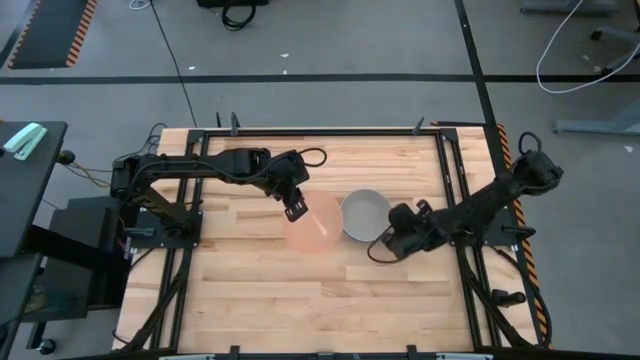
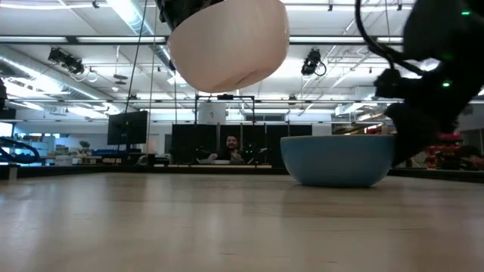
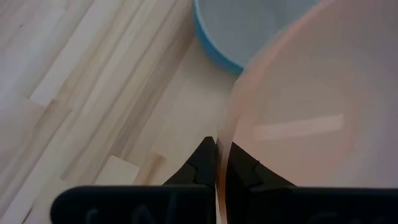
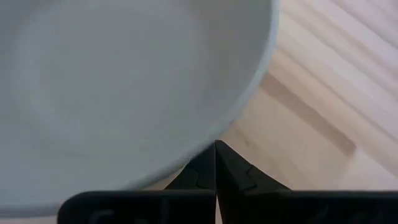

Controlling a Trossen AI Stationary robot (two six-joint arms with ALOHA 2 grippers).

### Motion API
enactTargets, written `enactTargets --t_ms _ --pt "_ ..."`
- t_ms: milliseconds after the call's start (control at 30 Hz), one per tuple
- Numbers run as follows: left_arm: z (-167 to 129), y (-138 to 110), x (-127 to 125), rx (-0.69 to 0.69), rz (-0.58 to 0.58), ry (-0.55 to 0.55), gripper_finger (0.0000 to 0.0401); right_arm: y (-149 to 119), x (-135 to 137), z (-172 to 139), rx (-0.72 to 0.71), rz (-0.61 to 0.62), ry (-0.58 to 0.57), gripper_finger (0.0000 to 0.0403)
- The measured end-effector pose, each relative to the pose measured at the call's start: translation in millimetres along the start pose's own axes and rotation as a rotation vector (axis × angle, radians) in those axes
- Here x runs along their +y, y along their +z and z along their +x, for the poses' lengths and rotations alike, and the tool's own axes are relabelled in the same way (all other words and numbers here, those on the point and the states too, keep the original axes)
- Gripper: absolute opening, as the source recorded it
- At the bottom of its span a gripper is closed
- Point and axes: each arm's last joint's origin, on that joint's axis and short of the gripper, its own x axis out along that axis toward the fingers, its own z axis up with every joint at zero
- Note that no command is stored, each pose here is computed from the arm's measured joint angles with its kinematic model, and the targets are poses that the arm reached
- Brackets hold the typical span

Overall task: Nest bowls inside each other
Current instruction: Stack the light orange bowl on top of the gray bowl

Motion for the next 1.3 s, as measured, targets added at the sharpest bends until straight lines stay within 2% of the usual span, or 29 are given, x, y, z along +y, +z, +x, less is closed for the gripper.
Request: enactTargets --t_ms 400,767,1000,1167,1300 --pt "0 -2 1 0.023 -0.001 0.009 0.0010 41 12 17 -0.118 0.011 0.181 0.0000" --pt "0 -2 1 0.023 0.000 0.009 0.0011 51 18 16 -0.171 0.023 0.264 0.0000" --pt "0 -2 1 0.022 -0.001 0.010 0.0010 52 20 15 -0.173 -0.015 0.293 0.0000" --pt "0 -1 3 0.020 -0.004 0.012 0.0010 67 30 1 -0.162 -0.065 0.312 0.0000" --pt "0 1 8 0.011 -0.023 0.021 0.0010 84 38 -24 -0.116 -0.153 0.269 0.0000"
